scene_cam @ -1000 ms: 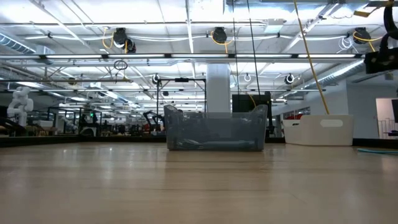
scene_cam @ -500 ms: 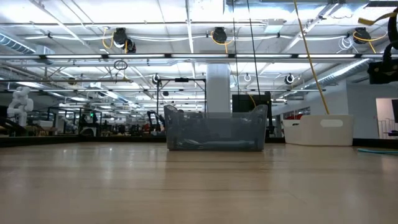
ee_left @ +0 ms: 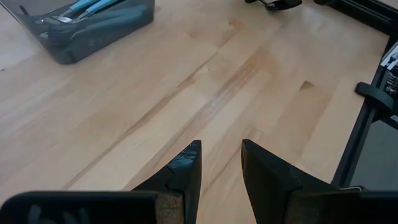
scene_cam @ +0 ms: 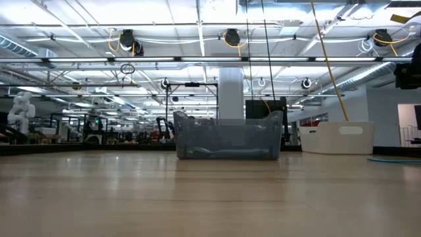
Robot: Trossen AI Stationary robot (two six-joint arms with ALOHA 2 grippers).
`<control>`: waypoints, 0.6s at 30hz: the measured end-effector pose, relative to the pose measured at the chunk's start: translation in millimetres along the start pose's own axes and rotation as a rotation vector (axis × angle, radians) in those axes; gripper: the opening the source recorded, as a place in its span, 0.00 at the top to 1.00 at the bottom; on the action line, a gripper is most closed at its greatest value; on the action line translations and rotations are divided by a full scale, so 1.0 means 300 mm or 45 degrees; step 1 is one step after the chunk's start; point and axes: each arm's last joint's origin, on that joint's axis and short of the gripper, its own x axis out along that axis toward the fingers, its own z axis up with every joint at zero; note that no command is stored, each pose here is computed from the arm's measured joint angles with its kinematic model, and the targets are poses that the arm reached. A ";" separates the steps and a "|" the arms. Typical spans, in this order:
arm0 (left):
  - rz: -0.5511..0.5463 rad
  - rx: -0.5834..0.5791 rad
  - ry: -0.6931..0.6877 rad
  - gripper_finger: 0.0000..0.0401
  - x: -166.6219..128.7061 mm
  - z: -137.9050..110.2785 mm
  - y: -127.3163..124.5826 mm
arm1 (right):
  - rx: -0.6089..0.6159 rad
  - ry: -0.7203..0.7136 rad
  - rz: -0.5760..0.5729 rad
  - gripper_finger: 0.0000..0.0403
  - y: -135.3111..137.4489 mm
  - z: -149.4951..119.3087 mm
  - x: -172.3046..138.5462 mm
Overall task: Sort silverware by color (type)
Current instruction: Put the dark blue spoon into the blue bin
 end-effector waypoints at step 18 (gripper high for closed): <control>-0.002 0.007 -0.001 0.72 0.002 0.002 -0.001 | -0.280 -0.020 0.108 0.98 0.048 -0.001 -0.031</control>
